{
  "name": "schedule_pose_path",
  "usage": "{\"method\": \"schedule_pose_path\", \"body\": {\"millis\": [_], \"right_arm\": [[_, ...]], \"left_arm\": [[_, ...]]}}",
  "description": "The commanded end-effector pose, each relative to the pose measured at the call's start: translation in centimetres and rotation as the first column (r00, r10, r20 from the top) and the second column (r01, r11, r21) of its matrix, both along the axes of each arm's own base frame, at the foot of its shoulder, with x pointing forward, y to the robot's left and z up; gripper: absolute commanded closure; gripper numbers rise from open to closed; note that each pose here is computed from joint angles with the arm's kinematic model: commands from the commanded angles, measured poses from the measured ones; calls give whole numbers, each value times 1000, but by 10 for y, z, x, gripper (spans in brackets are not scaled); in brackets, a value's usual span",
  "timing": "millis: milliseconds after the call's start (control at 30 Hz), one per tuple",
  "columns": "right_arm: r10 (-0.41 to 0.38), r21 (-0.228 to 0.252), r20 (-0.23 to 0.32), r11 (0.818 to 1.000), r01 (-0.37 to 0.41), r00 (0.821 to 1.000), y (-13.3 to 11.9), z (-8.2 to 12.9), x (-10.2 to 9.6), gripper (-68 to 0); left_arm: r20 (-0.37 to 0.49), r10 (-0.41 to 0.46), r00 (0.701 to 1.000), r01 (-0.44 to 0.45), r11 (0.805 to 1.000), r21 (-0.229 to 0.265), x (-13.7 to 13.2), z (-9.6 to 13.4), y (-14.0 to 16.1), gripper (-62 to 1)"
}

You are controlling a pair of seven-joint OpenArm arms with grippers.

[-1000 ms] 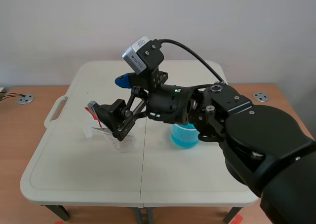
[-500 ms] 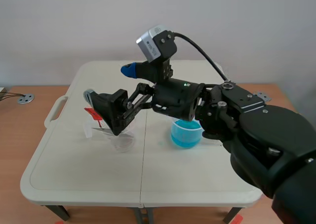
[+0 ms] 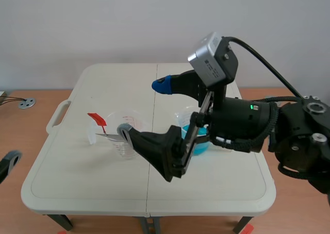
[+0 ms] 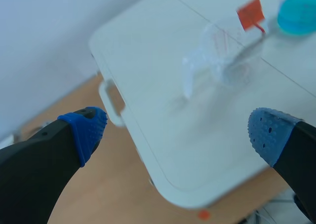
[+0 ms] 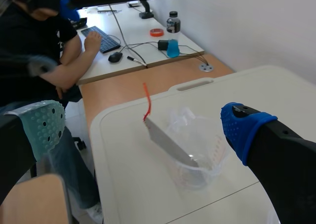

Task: Hold the metal plate by the orange handle, dip it into the blue solution, take it out and point at it, then put the plate back in the beaker on the left.
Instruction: 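Return to the home posture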

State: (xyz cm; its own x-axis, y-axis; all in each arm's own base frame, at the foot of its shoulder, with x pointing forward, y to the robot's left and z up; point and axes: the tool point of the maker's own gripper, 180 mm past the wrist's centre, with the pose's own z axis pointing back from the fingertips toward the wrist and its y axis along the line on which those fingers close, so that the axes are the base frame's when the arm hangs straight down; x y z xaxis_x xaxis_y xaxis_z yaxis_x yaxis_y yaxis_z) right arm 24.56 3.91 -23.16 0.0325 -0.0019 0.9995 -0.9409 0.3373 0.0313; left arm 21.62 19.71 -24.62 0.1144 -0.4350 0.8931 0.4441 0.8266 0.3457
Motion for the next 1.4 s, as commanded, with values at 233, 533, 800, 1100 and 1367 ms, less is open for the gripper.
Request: {"method": "schedule_pose_path", "body": {"millis": [233, 533, 800, 1100, 1367], "right_arm": [[-104, -17, -19, 994, 104, 994, -44, 4, -18, -662], [-224, -74, -8, 972, 223, 974, -84, 10, -28, -662], [-281, -119, -45, 954, 274, 959, -104, 0, -40, -661], [-326, -151, -50, 937, 315, 944, -119, -4, -40, -661], [-350, -177, -32, 924, 339, 936, -129, -4, -35, -661]], "left_arm": [[48, -142, 989, 143, 989, -19, 25, 12, -45, -617], [90, -250, 964, 257, 963, -86, 16, 17, -77, -617], [117, -343, 932, 356, 927, -117, 16, 33, -100, -617], [85, -404, 911, 412, 899, -148, 6, 29, -119, -617], [84, -404, 911, 412, 898, -154, 5, 28, -121, -617]]}}
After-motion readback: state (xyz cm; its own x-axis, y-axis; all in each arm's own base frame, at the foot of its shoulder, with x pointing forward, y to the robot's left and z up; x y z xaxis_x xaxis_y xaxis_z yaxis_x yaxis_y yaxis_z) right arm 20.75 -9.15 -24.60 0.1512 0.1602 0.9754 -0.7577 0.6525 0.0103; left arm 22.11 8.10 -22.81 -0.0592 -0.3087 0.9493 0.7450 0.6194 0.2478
